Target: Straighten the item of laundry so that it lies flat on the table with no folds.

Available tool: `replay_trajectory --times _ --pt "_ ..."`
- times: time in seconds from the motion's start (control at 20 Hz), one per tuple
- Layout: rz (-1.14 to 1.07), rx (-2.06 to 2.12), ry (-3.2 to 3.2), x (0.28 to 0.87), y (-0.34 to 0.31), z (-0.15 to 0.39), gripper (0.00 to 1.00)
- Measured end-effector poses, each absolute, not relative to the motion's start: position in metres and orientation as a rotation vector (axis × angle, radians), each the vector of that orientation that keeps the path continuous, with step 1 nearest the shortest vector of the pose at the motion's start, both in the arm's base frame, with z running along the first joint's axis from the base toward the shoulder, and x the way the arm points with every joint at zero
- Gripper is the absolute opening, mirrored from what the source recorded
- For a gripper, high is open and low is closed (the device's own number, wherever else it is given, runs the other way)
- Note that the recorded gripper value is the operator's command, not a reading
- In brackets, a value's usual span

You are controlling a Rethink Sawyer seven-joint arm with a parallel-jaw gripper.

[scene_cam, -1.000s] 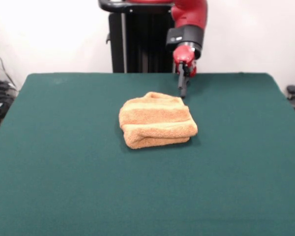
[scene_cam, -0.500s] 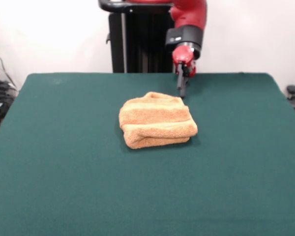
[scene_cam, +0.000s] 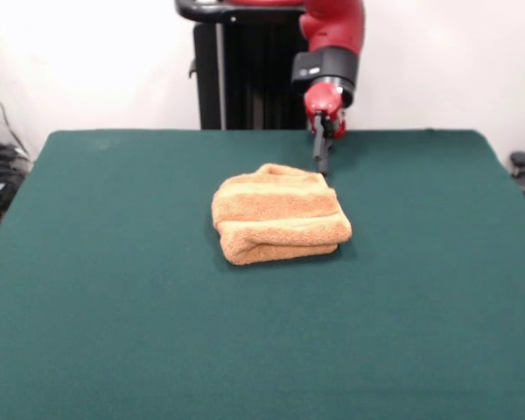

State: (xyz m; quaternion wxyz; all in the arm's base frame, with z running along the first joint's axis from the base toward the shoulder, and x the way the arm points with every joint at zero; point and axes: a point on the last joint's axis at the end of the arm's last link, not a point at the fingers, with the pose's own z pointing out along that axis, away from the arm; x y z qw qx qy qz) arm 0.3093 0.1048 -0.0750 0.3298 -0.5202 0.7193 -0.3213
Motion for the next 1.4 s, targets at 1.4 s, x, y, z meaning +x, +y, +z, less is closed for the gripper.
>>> replay_trajectory --times 1.4 --pt "-0.820 -1.331 1.873 0.3181 0.0949 -0.0774 1.00"
